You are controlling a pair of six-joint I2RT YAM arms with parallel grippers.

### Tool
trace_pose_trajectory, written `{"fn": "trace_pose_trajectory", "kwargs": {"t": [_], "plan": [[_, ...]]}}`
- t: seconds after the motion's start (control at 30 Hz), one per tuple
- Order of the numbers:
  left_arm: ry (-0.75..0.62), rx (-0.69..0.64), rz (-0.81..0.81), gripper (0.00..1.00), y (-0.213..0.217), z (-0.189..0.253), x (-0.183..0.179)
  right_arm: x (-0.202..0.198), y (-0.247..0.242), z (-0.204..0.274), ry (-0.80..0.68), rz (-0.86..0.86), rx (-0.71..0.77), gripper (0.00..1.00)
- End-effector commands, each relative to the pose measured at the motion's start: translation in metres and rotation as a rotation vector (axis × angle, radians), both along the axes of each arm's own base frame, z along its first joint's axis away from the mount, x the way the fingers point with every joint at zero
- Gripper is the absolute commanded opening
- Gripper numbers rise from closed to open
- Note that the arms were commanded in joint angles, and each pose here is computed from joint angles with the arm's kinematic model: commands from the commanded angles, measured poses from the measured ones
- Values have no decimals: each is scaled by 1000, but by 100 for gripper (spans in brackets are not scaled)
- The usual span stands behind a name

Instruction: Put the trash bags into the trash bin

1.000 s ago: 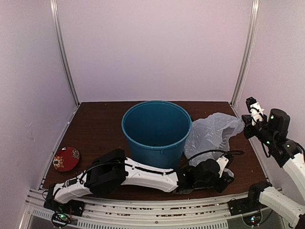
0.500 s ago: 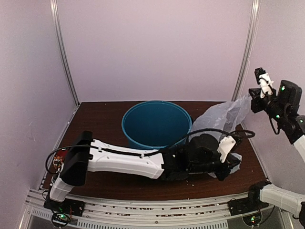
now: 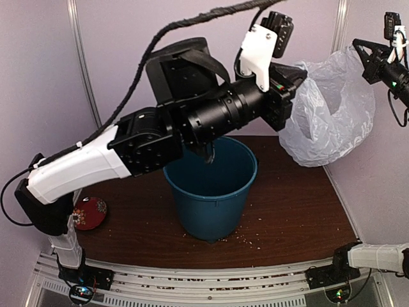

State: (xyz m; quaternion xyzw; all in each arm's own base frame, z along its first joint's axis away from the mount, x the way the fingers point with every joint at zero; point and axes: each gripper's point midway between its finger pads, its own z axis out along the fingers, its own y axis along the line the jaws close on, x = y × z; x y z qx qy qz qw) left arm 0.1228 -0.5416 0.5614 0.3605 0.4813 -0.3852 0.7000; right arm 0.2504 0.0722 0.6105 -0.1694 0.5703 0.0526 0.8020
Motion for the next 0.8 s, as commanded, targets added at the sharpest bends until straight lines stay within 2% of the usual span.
{"fn": "trace_pose_trajectory", "kwargs": {"t": [0.0,0.23,0.5,0.6,0.77], "plan": [[-82,16,212,0,54,28,23,-14,41,16,15,290,34,0],[-104,-68,357,0,143,65,29,-25,73,39,-18,544,67,0],[-153,-109,522,0,205,99,36,-36,109,62,-48,773,93,0],[-172,-111,609,0,227,108,42,-21,125,55,-23,790,90,0],[-131,-111,651,0,250,108,48,19,152,18,36,722,-6,0]]}}
